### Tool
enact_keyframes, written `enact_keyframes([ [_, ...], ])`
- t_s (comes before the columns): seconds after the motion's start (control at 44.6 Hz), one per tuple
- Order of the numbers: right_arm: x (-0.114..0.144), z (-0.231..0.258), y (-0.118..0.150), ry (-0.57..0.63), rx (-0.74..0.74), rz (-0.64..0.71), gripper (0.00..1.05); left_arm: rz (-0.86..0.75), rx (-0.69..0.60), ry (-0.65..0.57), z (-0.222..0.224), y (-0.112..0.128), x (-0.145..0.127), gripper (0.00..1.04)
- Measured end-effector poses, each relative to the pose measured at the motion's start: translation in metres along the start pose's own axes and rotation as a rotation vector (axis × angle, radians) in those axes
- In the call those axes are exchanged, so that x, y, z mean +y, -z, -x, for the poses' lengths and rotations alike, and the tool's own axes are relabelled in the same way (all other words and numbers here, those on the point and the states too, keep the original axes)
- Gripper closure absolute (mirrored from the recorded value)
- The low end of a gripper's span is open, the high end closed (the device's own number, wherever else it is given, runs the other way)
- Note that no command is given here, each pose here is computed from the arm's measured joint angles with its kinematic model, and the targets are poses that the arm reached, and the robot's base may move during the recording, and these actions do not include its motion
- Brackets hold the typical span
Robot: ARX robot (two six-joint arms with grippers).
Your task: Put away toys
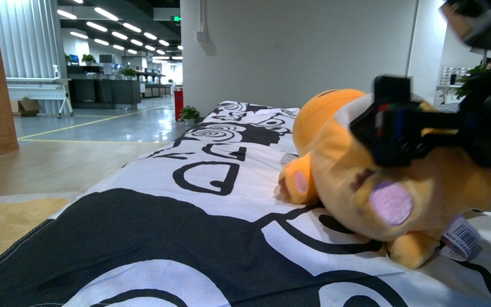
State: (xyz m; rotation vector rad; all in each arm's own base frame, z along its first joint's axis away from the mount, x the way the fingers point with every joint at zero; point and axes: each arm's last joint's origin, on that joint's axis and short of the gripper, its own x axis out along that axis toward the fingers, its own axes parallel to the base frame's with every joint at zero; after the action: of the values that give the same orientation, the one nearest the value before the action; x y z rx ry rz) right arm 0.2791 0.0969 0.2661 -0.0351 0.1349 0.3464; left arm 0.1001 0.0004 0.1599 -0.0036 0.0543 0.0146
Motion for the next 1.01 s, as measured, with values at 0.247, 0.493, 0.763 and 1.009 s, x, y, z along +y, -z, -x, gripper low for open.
enact_keyframes([
  [0.247, 0.004, 0.002, 0.006, 0.001, -0.015, 0.061, 0.27, 0.000, 0.000, 0.000, 0.000, 0.000, 0.000, 0.06],
  [0.493, -0.005, 0.015, -0.007, -0.008, -0.053, 0.023, 0.61, 0.000, 0.000, 0.000, 0.000, 0.000, 0.000, 0.06],
  [0.763, -0.033, 0.059, -0.031, -0.031, -0.140, -0.125, 0.89, 0.000, 0.000, 0.000, 0.000, 0.000, 0.000, 0.06],
  [1.009, -0.057, 0.122, -0.036, -0.037, -0.259, -0.209, 0.94, 0.000, 0.000, 0.000, 0.000, 0.000, 0.000, 0.06],
])
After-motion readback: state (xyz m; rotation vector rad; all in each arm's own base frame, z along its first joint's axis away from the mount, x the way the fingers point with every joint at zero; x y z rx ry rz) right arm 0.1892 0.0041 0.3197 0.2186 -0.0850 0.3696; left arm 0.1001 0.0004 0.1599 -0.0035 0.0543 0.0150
